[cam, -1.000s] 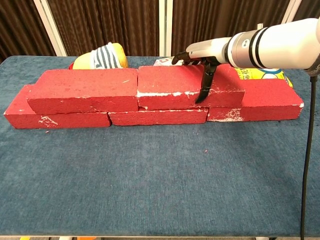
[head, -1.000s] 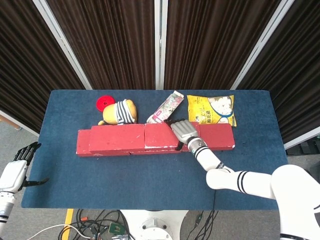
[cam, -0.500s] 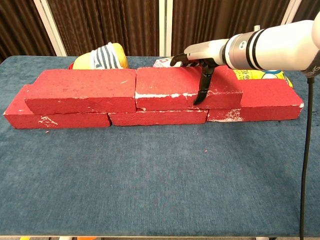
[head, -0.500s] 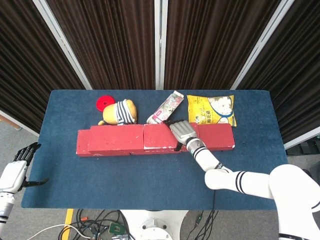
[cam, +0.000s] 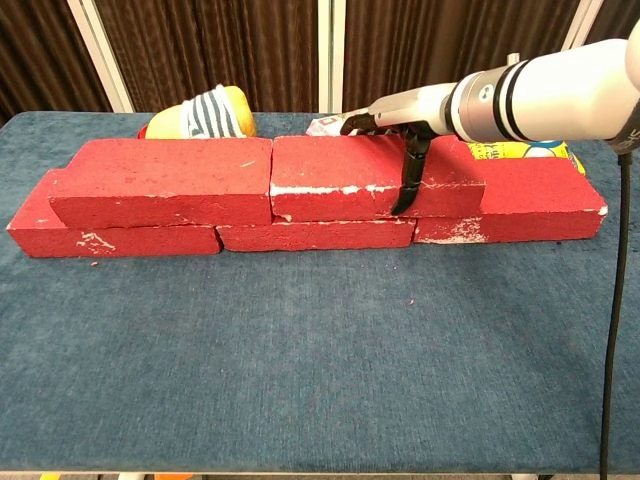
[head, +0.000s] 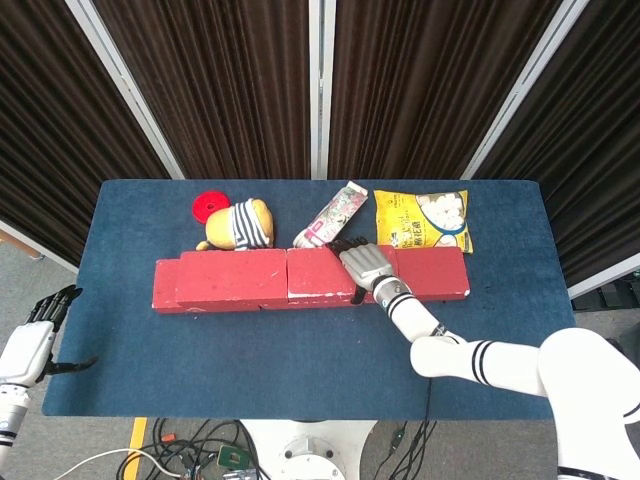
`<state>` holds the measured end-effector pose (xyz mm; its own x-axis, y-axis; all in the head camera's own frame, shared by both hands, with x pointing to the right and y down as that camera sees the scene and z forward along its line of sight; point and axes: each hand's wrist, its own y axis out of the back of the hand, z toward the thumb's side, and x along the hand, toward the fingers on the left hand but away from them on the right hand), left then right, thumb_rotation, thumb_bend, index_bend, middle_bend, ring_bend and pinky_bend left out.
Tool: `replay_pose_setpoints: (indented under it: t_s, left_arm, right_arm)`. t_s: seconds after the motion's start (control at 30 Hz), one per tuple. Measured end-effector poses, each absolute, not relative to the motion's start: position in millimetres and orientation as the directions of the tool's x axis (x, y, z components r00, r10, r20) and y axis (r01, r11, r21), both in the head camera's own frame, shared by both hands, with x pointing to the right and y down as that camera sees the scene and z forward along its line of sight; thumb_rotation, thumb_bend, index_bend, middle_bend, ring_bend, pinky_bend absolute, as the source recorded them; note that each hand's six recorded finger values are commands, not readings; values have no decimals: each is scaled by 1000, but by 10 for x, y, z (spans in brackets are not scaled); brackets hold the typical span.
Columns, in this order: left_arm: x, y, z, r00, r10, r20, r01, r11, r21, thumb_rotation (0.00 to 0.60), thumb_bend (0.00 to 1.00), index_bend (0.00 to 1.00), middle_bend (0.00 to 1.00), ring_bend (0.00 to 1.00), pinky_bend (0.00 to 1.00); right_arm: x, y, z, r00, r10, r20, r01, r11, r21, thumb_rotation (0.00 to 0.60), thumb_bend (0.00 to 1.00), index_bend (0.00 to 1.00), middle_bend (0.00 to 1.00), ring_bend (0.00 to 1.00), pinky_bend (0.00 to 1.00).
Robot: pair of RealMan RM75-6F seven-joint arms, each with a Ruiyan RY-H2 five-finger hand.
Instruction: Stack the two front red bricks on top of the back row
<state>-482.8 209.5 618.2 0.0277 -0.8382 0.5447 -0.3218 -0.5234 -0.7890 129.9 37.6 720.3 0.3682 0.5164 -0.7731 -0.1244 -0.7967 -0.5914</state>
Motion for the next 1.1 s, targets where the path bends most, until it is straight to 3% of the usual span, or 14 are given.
replay_pose_setpoints:
  t_s: [0.33, 0.6, 0.83, 1.1]
  left_arm:
    - [-4818, 2083, 6167, 31, -841, 540, -322, -520, -791, 600, 0, 0, 0, 0, 0]
    - [-4824, 2079, 6132, 27, -849, 529, -318, -508, -800, 600, 0, 0, 0, 0, 0]
    - [-4813, 2032, 6062, 37, -883, 468, -288, -458, -841, 600, 0, 0, 0, 0, 0]
    - [-4818, 2001, 5928, 31, -903, 429, -151, -428, -891, 600, 0, 0, 0, 0, 0]
  right_arm:
    - [1259, 364, 7095, 404, 525, -749, -93, -791, -605, 600, 0, 0, 0, 0, 0]
    - [1439, 394, 6791, 419, 555, -719, -111, -755, -647, 600, 0, 0, 0, 0, 0]
    - [2058, 412, 6282, 395, 712, -580, -119, -587, -801, 600, 0, 0, 0, 0, 0]
    - [3345, 1009, 5834, 257, 857, -446, -126, -428, -895, 600, 0, 0, 0, 0, 0]
